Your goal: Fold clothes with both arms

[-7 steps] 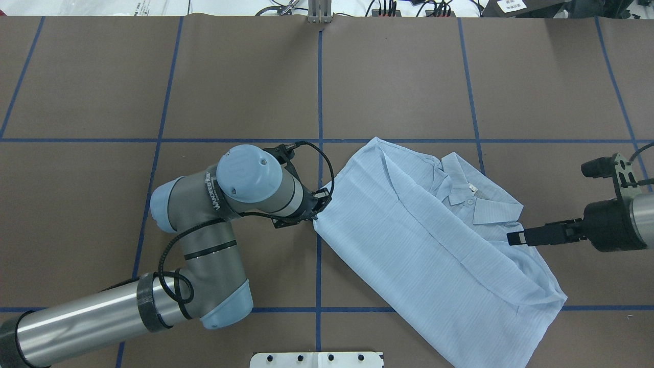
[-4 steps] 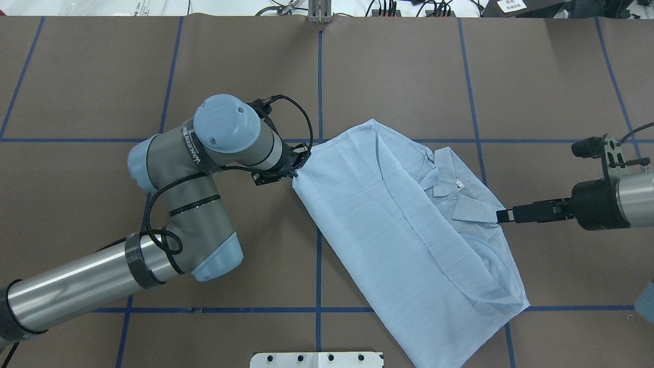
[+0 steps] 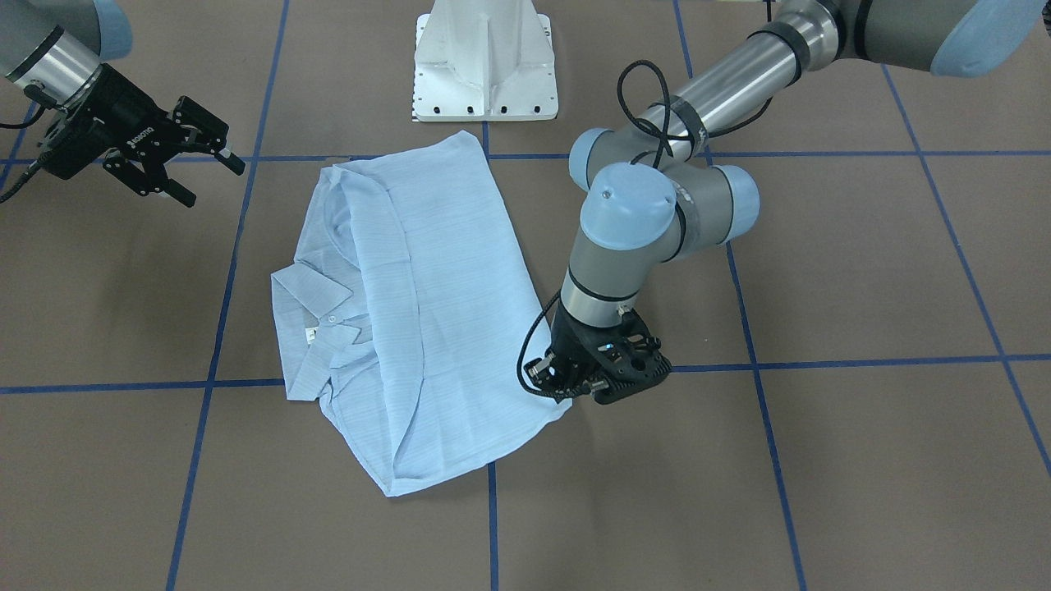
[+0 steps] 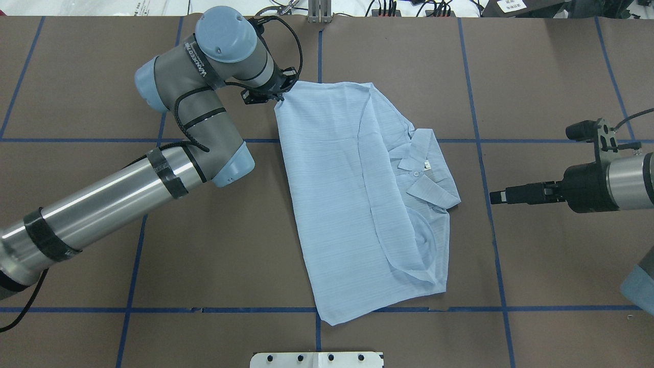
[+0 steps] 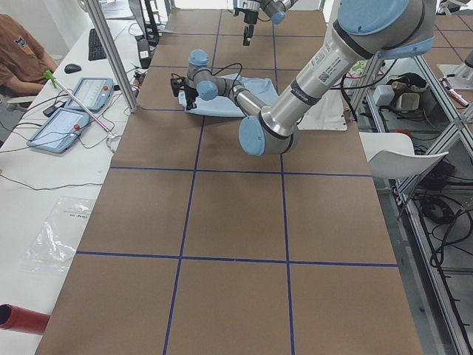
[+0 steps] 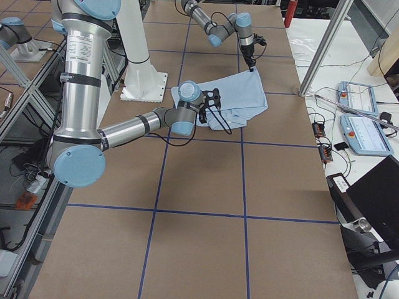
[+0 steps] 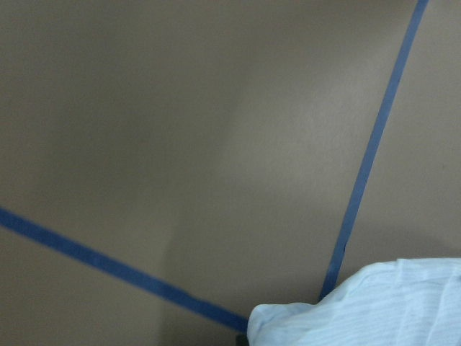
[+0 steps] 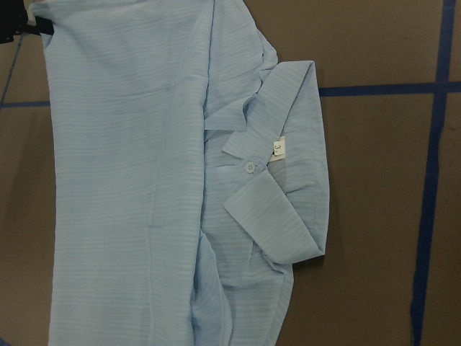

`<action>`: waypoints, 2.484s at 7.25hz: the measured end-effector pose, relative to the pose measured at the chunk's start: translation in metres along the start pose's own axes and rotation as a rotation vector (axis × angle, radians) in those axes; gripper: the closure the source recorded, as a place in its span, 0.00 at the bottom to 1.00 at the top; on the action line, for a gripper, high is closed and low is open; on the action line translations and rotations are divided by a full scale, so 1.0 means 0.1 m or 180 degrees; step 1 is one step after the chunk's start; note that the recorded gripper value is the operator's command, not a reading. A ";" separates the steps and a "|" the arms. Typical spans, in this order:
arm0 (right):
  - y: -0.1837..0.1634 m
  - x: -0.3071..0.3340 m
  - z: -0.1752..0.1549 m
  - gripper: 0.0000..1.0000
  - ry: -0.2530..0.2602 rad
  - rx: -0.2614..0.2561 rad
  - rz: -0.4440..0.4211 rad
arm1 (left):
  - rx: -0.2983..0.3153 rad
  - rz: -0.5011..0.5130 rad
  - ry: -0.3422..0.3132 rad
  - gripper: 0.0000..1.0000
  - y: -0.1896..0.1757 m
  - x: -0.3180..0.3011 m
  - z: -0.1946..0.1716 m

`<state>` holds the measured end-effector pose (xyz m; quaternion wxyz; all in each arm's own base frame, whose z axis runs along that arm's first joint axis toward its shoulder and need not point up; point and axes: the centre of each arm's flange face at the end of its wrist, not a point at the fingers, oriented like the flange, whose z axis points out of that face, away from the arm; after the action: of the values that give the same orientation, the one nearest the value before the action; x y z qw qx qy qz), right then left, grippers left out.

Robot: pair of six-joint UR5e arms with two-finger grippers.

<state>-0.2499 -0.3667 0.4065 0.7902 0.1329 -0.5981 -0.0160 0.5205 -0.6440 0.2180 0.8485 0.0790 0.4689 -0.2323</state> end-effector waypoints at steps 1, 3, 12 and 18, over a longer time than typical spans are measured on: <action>-0.04 0.00 0.04 0.00 0.0003 0.0020 0.0002 | 0.0167 0.0096 0.0090 1.00 -0.22 -0.02 0.15; -0.10 0.01 0.12 0.00 0.0020 0.0048 0.0009 | 0.0456 0.0213 0.0368 0.19 -0.40 0.04 0.32; -0.54 -1.72 1.46 0.00 0.0722 0.0042 -0.0128 | 0.0048 0.0502 0.0426 0.00 -0.55 -0.83 -0.46; 0.51 -2.48 2.39 0.00 0.1535 0.0043 -0.1218 | -0.0157 0.0569 0.0438 0.00 -0.16 -1.22 -1.02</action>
<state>-0.5542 -0.3176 0.2441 0.8911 0.2484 -0.3575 -0.1285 0.3807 -0.5829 0.2653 0.8334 0.1154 0.5226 -0.1381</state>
